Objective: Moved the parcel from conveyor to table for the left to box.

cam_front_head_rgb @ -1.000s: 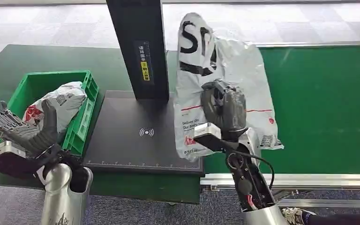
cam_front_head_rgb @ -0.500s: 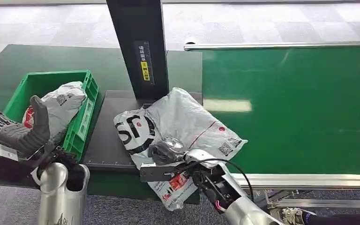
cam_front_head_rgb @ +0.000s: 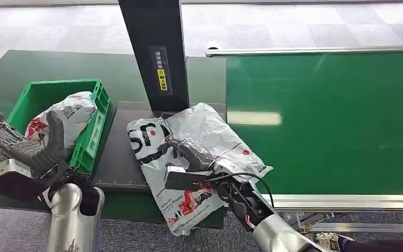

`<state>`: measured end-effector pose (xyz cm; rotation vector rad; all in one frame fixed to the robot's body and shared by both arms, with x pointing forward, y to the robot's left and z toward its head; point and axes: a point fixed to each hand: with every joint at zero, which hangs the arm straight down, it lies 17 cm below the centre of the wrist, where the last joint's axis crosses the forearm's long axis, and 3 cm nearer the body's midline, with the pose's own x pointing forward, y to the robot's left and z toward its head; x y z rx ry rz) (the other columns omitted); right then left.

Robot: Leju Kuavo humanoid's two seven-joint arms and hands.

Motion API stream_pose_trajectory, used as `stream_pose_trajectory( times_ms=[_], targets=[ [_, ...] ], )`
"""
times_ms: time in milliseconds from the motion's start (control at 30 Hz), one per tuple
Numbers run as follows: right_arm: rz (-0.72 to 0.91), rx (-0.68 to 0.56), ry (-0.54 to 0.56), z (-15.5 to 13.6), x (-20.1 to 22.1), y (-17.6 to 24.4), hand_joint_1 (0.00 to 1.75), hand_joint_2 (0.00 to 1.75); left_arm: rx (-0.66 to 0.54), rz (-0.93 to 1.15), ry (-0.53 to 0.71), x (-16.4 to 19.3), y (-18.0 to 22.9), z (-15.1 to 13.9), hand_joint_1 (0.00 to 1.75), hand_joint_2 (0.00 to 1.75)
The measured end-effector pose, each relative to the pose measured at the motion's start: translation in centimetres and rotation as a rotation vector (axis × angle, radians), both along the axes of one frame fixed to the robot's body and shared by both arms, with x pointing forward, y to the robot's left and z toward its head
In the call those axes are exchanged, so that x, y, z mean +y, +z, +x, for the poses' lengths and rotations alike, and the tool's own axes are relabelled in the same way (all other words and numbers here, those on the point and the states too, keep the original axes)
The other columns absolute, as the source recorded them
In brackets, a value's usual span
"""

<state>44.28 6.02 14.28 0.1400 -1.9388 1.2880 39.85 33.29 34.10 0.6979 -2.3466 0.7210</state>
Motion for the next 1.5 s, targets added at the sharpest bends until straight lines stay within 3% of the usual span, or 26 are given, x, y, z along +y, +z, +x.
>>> stream_pose_trajectory(
  times_ms=[333,433,700,833,1033,1300,1333,1367,1400,1500],
  targets=[
    [0.248,-0.076,-0.16,2.4,-3.7,6.3,0.0,1.75,0.039,0.013,-0.05,-1.1,-1.5,0.8,0.0,1.75],
    [0.353,-0.069,-0.189,2.6,-5.0,8.0,0.0,1.75,0.057,0.043,-0.118,-2.6,-2.1,1.7,0.0,1.75],
    [0.72,0.047,-0.311,4.5,-11.1,11.8,0.0,1.75,0.275,0.131,-0.634,-12.9,-8.4,6.8,0.0,1.75],
    [0.839,0.054,-0.377,5.4,-14.2,12.7,0.0,1.75,0.401,0.241,-0.768,-17.5,-11.5,7.3,0.0,1.75],
    [0.96,0.032,-0.495,6.2,-18.4,13.9,0.0,1.75,0.683,0.553,-0.733,-22.4,-17.0,8.9,0.0,1.75],
    [0.949,0.065,-0.544,6.7,-19.7,13.2,0.0,1.75,0.966,0.919,-0.618,-24.8,-23.9,10.2,0.0,1.75],
    [0.941,0.07,-0.541,6.7,-19.6,13.1,0.0,1.75,0.981,0.943,-0.615,-24.8,-24.4,10.2,0.26,1.75],
    [0.932,0.078,-0.538,6.7,-19.5,12.9,0.0,1.75,0.995,0.961,-0.616,-24.9,-24.8,10.3,0.26,1.75],
    [0.923,0.087,-0.536,6.8,-19.4,12.7,0.0,1.75,1.005,0.972,-0.62,-24.9,-25.2,10.3,1.62,1.75],
    [0.894,0.111,-0.53,6.9,-19.1,11.9,0.0,1.75,1.015,0.998,-0.631,-25.2,-25.8,10.3,1.75,1.75]
  ],
)
